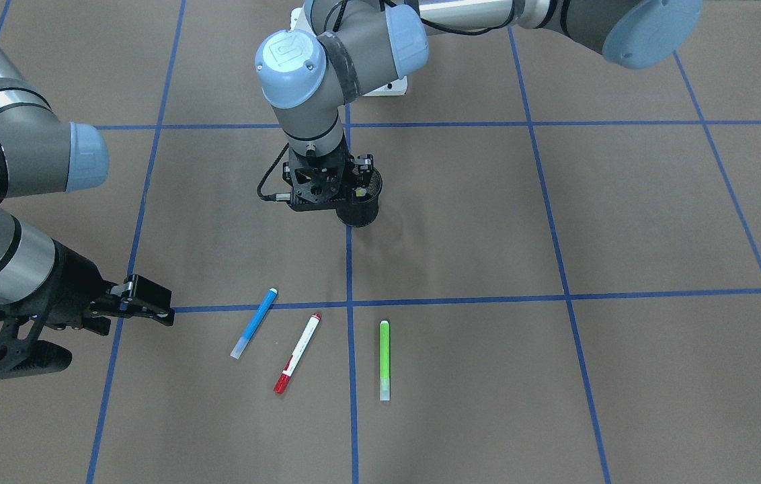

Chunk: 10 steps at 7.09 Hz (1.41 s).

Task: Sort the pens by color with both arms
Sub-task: 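Lower the left gripper over the cup toward the yellow marker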

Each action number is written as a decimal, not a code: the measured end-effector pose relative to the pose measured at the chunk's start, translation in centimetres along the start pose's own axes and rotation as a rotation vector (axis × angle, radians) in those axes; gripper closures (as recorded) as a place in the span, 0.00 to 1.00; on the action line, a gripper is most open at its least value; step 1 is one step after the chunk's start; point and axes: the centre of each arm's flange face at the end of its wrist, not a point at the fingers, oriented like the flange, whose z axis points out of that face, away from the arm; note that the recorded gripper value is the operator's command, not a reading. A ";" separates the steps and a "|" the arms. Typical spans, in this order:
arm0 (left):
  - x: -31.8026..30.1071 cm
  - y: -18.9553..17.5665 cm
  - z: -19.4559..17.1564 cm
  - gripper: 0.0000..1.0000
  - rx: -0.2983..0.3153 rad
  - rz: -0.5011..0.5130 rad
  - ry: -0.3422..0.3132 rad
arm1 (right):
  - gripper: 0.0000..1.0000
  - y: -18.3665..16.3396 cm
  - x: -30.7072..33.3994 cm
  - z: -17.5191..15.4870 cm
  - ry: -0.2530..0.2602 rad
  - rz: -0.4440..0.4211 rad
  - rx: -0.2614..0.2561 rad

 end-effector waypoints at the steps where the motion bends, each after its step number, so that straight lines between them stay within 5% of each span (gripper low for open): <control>1: -0.1 0.0 0.1 0.48 -0.001 0.000 -0.002 | 0.01 0.0 0.0 0.1 0.000 0.000 -0.001; 5: -0.3 0.2 0.5 0.71 -0.006 0.000 -0.007 | 0.01 0.1 0.0 0.1 0.001 -0.001 -0.001; 7: -0.3 0.3 0.6 0.73 -0.008 0.001 -0.007 | 0.01 0.1 0.0 0.1 0.001 -0.001 -0.001; 10: -0.3 0.4 0.4 0.96 -0.006 0.003 -0.004 | 0.01 0.1 0.0 0.2 0.001 0.000 -0.001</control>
